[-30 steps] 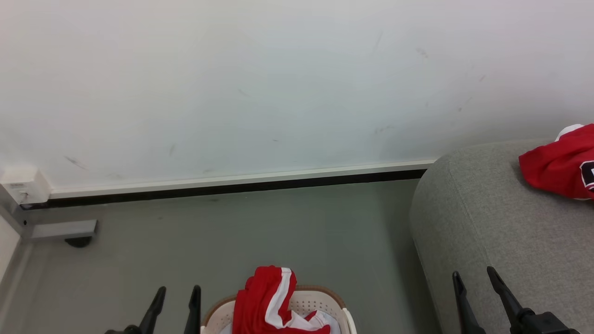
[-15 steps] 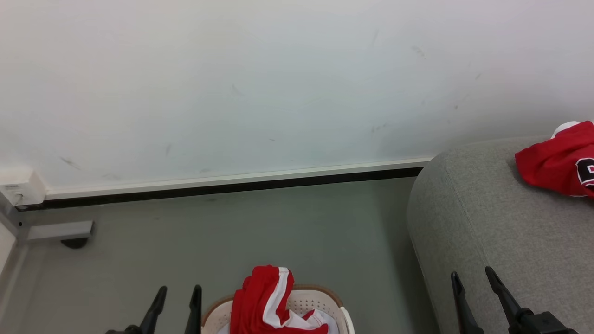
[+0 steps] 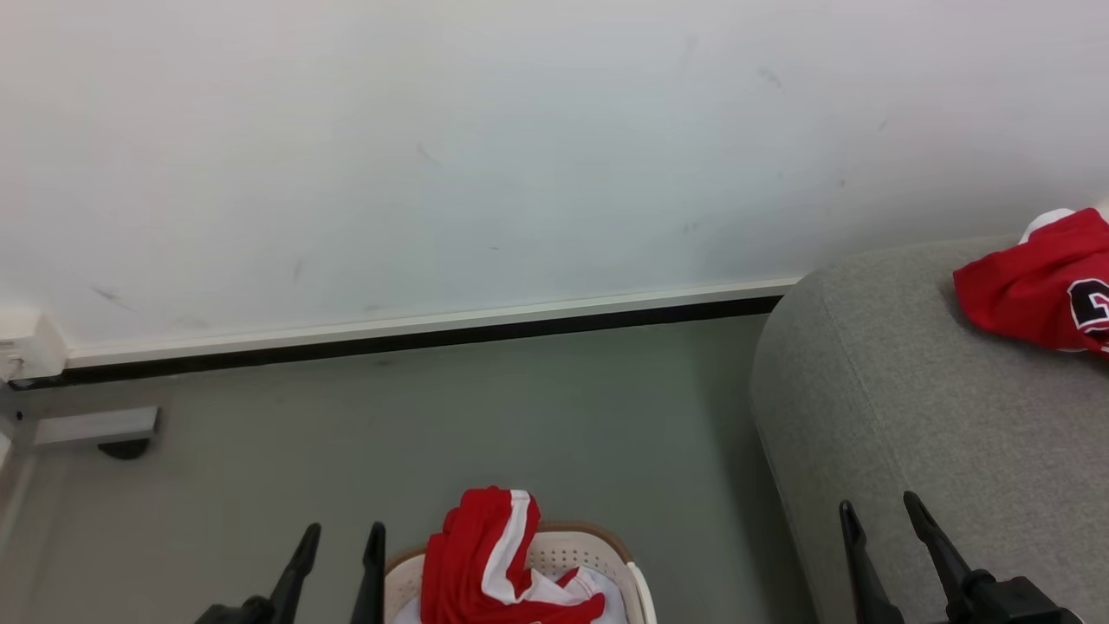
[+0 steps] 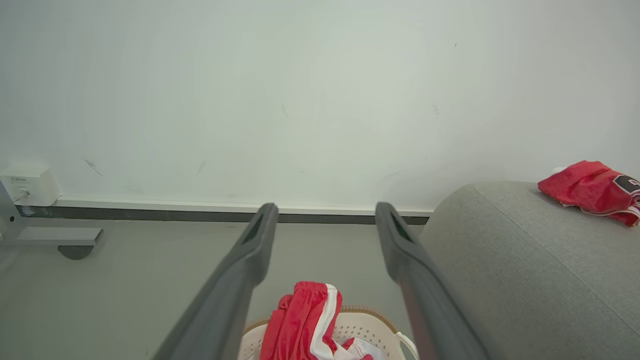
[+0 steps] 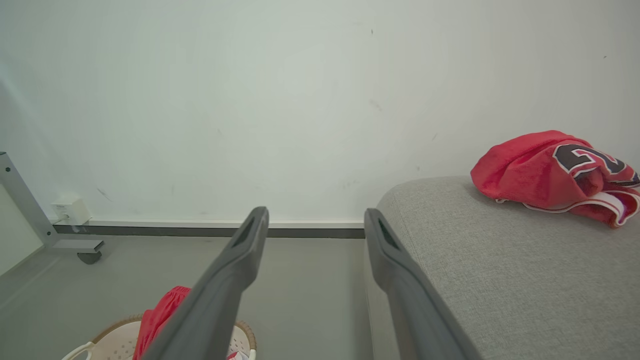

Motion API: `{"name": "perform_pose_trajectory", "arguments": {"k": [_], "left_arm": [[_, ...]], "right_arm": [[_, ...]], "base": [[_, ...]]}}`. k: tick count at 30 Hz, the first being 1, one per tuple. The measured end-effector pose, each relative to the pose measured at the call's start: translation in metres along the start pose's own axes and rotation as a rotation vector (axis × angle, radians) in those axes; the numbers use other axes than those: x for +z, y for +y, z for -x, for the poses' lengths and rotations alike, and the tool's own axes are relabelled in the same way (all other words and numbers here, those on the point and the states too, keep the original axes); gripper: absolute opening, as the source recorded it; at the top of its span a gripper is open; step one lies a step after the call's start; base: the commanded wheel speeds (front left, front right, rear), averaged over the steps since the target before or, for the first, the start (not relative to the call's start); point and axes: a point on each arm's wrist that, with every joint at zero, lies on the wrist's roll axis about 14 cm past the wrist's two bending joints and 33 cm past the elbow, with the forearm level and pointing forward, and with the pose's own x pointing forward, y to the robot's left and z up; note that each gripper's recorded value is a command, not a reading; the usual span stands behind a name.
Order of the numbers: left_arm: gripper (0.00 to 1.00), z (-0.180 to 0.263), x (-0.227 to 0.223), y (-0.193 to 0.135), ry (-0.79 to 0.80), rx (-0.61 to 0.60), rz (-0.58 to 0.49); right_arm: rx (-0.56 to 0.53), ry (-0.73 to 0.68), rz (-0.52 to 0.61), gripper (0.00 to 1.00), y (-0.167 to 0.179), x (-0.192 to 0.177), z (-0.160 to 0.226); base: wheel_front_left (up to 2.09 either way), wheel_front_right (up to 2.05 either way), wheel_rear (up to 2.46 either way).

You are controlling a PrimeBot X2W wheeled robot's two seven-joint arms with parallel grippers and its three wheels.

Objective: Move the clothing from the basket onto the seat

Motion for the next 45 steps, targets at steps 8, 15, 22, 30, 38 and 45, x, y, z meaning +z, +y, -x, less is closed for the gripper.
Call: {"name": "perform_pose_trajectory", "arguments": {"k": [8, 15, 22, 30, 38, 45], "left_arm": [[1.0, -0.02, -0.02, -0.026, 0.062, -0.091, -0.008], [1.0, -0.055, -0.054, -0.054, 0.171, -0.191, -0.02], [1.0, -0.086, -0.112, -0.064, 0.367, -0.248, -0.059], [1.0, -0.101, -0.2, -0.046, 0.656, -0.234, -0.092], [1.0, -0.091, -0.286, -0.027, 0.919, -0.201, -0.117], [1.0, -0.087, -0.338, -0.006, 1.046, -0.144, -0.146]], "right_arm": [[-0.031, -0.007, -0.004, 1.0, -0.01, 0.002, 0.001], [-0.066, -0.017, -0.015, 1.0, -0.023, 0.006, -0.011], [-0.117, -0.001, -0.03, 1.0, -0.043, -0.002, -0.027], [-0.151, 0.011, -0.05, 1.0, -0.06, -0.012, -0.051], [-0.202, 0.039, -0.075, 1.0, -0.08, -0.029, -0.062], [-0.246, 0.089, -0.077, 1.0, -0.096, -0.051, -0.064]], "base": [[0.0, 0.0, 0.0], [0.0, 0.0, 0.0], [0.0, 0.0, 0.0], [0.0, 0.0, 0.0], [0.0, 0.0, 0.0], [0.0, 0.0, 0.0]]}}
